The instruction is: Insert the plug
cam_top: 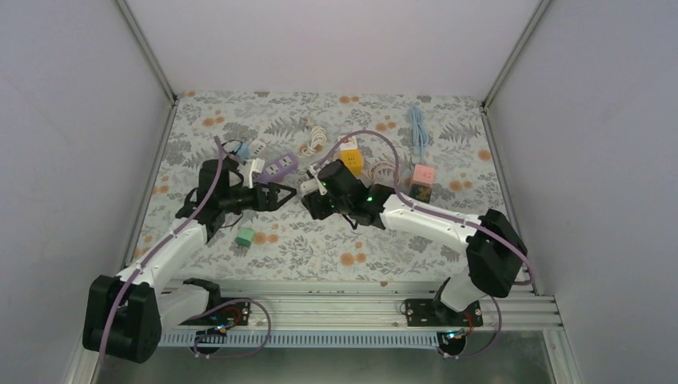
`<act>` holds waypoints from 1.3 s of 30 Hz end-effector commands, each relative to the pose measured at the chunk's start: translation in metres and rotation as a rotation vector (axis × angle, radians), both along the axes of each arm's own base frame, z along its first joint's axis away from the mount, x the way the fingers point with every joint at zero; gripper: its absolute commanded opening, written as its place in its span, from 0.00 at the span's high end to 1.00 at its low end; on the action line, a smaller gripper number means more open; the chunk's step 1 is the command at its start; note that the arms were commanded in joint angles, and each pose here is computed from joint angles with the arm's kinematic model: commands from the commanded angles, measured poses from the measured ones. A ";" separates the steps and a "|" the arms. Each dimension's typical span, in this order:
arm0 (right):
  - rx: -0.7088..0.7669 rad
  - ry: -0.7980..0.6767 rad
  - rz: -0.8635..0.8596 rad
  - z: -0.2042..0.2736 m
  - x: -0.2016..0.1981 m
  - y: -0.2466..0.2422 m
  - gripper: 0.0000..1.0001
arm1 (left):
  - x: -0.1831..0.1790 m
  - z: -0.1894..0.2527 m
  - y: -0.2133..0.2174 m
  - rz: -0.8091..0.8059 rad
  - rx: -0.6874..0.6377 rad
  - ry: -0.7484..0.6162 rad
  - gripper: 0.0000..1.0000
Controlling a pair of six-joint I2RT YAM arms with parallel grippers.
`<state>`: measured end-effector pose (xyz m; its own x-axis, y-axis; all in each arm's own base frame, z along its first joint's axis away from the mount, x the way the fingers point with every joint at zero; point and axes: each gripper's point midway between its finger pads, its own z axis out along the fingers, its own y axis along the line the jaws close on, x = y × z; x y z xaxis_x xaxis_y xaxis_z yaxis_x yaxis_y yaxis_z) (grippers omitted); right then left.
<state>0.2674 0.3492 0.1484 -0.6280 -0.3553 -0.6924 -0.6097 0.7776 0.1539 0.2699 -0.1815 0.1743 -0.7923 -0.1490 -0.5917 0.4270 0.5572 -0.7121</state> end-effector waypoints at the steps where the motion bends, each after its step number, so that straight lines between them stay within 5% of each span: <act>1: 0.137 -0.072 0.080 0.034 -0.004 0.016 0.43 | 0.002 0.036 -0.019 -0.063 -0.094 -0.061 0.01; 10: 0.211 -0.142 0.141 0.061 -0.008 0.022 0.42 | -0.010 0.042 -0.043 -0.146 -0.148 0.005 0.18; 26: 0.181 -0.111 0.152 0.042 -0.009 0.024 0.40 | 0.005 0.041 -0.046 -0.114 -0.137 0.038 0.97; 34: 0.287 -0.067 0.212 0.068 -0.018 0.017 0.11 | 0.009 0.054 -0.041 -0.118 -0.044 -0.119 0.98; 39: 0.499 -0.020 0.335 0.106 -0.027 -0.008 0.10 | 0.004 0.076 -0.046 -0.183 -0.063 -0.216 0.98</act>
